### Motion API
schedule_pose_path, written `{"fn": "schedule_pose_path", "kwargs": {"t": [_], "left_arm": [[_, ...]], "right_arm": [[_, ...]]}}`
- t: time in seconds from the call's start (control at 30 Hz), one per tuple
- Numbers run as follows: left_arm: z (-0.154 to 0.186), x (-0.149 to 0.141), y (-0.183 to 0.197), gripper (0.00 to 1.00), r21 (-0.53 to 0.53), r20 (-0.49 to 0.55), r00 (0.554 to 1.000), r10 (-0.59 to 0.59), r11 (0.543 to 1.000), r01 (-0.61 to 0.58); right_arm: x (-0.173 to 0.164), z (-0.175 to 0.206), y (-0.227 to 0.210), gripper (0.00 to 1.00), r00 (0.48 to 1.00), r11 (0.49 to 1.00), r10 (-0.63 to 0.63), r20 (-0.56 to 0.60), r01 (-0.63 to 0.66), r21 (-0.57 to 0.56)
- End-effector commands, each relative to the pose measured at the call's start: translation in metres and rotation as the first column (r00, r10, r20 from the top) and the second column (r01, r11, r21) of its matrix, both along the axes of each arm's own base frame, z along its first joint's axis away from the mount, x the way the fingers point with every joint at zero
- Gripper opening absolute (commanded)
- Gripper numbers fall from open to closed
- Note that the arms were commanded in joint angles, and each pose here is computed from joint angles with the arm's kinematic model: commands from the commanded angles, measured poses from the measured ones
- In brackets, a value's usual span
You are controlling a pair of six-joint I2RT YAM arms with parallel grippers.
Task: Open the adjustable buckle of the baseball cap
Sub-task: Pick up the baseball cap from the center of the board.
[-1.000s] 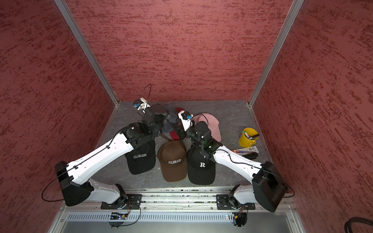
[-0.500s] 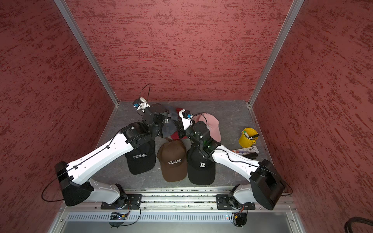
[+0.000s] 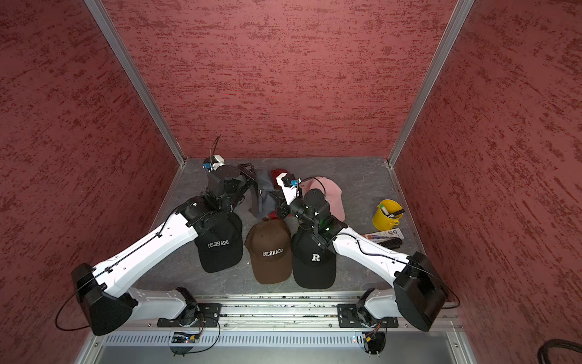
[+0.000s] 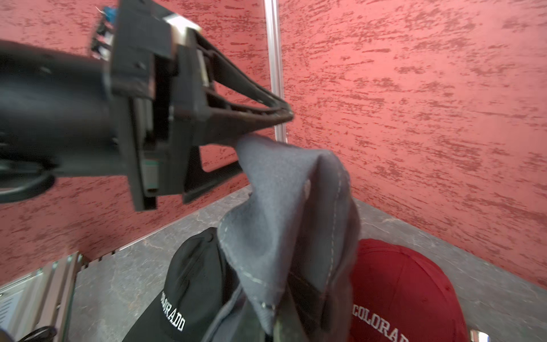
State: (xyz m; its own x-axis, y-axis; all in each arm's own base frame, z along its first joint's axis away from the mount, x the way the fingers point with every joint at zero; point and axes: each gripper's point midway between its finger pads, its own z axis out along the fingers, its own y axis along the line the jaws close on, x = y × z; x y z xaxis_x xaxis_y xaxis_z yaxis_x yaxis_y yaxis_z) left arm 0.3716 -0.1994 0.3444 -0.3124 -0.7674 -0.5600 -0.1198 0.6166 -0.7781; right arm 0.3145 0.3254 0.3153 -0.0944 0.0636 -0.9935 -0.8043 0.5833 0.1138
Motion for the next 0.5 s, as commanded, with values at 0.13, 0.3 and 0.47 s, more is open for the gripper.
{"fn": "schedule_pose_path", "kwargs": {"t": [0.13, 0.3, 0.47], "left_arm": [[0.015, -0.015, -0.022, 0.79, 0.096, 0.052, 0.958, -0.282, 0.956, 0.276], [0.023, -0.029, -0.012, 0.87, 0.285, 0.045, 0.936, -0.349, 0.902, 0.323], [0.044, -0.045, 0.002, 0.87, 0.534, 0.121, 0.899, -0.422, 0.791, 0.299]], "right_arm": [[0.0, 0.036, -0.012, 0.0, 0.994, 0.99, 0.107, -0.016, -0.105, 0.098], [0.008, 0.042, -0.022, 0.0, 0.985, 0.979, 0.165, -0.053, -0.158, 0.129], [0.016, 0.04, -0.027, 0.0, 0.973, 0.971, 0.21, -0.099, -0.196, 0.138]]}}
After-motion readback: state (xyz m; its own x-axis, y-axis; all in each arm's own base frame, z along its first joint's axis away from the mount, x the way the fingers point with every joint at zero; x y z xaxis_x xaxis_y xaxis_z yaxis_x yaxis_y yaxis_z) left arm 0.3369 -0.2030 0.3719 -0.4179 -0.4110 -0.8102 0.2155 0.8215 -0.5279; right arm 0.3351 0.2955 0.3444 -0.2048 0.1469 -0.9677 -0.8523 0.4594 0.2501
